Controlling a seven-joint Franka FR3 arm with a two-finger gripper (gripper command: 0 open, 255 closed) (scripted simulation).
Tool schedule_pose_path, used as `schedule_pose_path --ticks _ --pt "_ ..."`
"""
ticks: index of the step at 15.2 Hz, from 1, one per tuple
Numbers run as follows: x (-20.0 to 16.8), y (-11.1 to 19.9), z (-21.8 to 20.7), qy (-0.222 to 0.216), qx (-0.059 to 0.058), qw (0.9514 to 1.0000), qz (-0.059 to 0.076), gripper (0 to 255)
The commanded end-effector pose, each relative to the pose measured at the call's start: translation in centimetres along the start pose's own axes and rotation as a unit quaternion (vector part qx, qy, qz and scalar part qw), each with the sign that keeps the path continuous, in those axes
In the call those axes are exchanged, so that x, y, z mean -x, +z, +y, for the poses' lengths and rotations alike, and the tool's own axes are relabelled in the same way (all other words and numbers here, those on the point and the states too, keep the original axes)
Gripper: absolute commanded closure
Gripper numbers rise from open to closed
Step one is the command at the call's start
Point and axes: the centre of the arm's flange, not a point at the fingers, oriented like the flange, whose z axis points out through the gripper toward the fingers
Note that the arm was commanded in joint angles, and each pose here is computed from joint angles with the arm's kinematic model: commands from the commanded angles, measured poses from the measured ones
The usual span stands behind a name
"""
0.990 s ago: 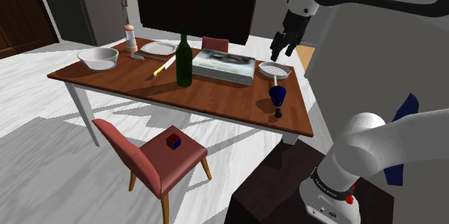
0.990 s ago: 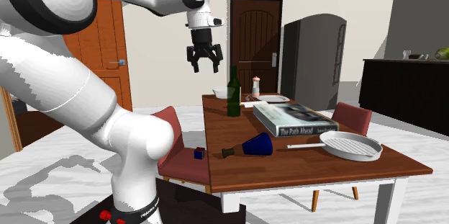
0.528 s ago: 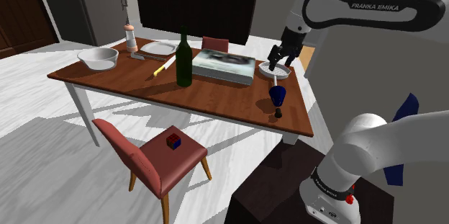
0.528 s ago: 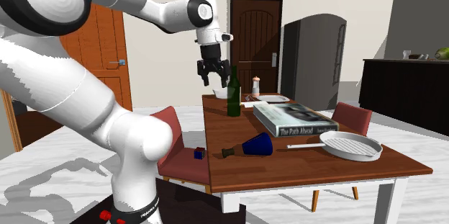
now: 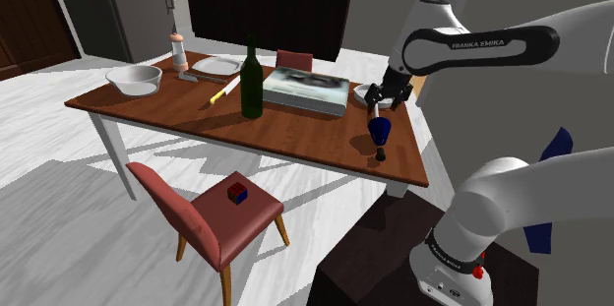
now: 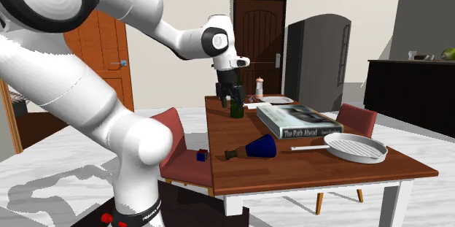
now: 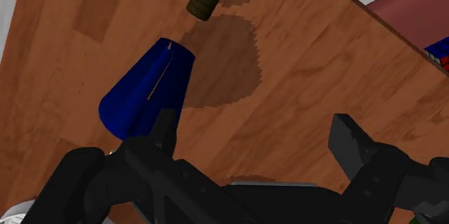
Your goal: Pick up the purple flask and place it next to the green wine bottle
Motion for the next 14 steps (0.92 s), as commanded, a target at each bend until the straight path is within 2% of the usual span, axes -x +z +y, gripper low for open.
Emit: schedule_pose_path --ticks 1,5,10,14 --pt "-0.4 2.3 1.6 0.030 0.002 0.9995 0.005 0" --pt "-0.6 6.8 4.2 0.088 0.006 0.9960 0.012 0" --pt "-0.5 12.3 7.4 0.159 0.010 0.9870 0.020 0" --pt "-0.6 14.4 7.5 0.159 0.010 0.9870 0.020 0"
